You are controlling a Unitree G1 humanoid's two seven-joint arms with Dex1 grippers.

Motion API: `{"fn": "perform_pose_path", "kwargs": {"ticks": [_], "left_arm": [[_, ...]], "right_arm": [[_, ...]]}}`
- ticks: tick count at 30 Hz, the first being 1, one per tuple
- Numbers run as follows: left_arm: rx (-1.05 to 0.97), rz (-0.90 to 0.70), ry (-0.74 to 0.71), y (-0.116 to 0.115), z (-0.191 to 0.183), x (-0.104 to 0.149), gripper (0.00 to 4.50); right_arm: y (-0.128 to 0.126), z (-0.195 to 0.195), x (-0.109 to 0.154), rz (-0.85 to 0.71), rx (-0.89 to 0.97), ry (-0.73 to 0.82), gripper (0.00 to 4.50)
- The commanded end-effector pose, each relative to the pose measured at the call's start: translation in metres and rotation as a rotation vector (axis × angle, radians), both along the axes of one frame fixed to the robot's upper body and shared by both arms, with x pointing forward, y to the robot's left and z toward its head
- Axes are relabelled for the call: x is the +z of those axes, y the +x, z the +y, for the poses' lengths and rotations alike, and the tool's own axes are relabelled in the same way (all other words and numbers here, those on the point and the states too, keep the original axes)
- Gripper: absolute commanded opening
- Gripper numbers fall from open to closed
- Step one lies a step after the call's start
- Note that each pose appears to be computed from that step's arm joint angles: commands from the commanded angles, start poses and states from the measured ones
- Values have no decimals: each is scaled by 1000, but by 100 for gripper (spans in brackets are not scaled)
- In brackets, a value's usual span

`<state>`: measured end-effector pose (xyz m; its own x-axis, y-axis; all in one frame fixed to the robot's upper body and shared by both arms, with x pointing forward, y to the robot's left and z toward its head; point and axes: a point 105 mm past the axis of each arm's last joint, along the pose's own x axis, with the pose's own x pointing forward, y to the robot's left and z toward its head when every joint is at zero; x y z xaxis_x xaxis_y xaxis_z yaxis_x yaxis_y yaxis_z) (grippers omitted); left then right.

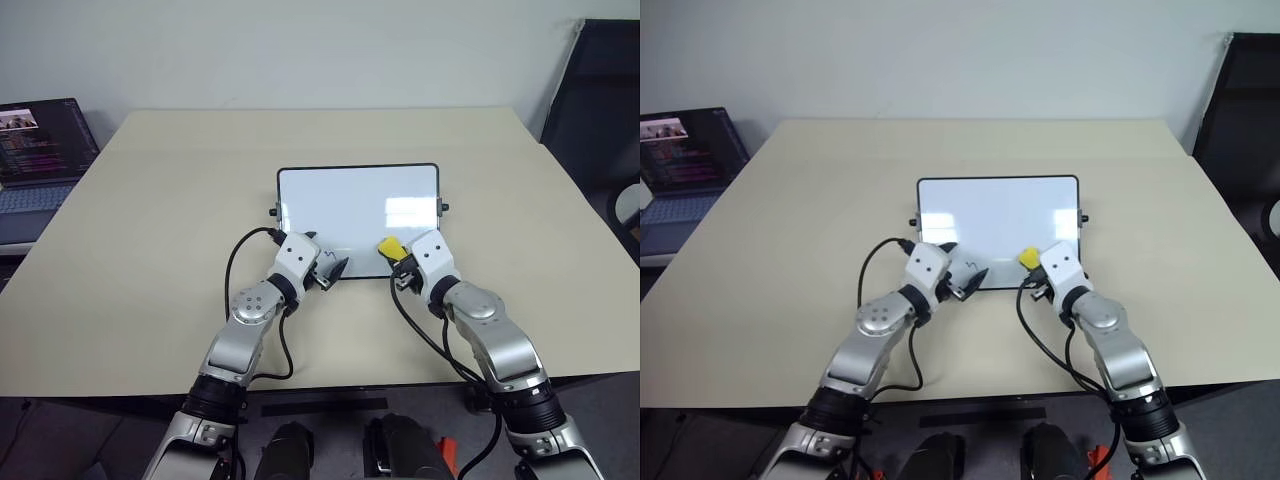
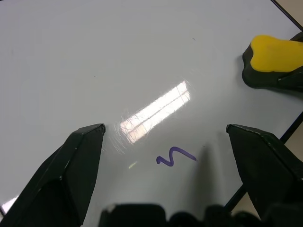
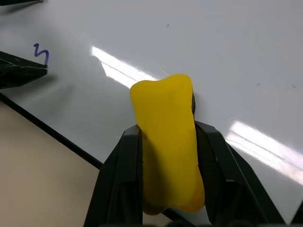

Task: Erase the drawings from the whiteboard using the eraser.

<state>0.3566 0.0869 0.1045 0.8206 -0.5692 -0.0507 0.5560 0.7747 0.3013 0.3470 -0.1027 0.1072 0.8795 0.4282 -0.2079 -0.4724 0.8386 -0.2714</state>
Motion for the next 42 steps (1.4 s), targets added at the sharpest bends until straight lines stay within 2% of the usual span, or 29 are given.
{"fn": "perform_pose_path", "kwargs": {"ticks": [1, 3, 5, 12, 17, 26, 30, 42], "left_arm": [[-21, -55, -19, -2, -4, 16, 450], [-20, -55, -20, -2, -3, 17, 450], [-20, -53, -22, -4, -2, 16, 450], [-18, -46, -27, -8, 0, 14, 450], [-5, -37, -23, -11, 5, 12, 450], [70, 37, 3, -37, 23, -17, 450], [82, 42, -6, -40, 23, -18, 450], [111, 28, -4, -40, 27, -16, 450]], "right_arm": [[0, -5, 13, -39, -9, 70, 119], [-5, 2, 31, -130, 65, 81, 119], [-11, 6, 37, -186, 130, 52, 119], [-21, -9, 6, -164, 205, -99, 119], [-19, -6, 6, -177, 230, -115, 119], [-15, -1, 12, -200, 239, -97, 119], [-15, 8, 16, -213, 268, -79, 119], [-14, 72, 42, -322, 463, 12, 119]]}}
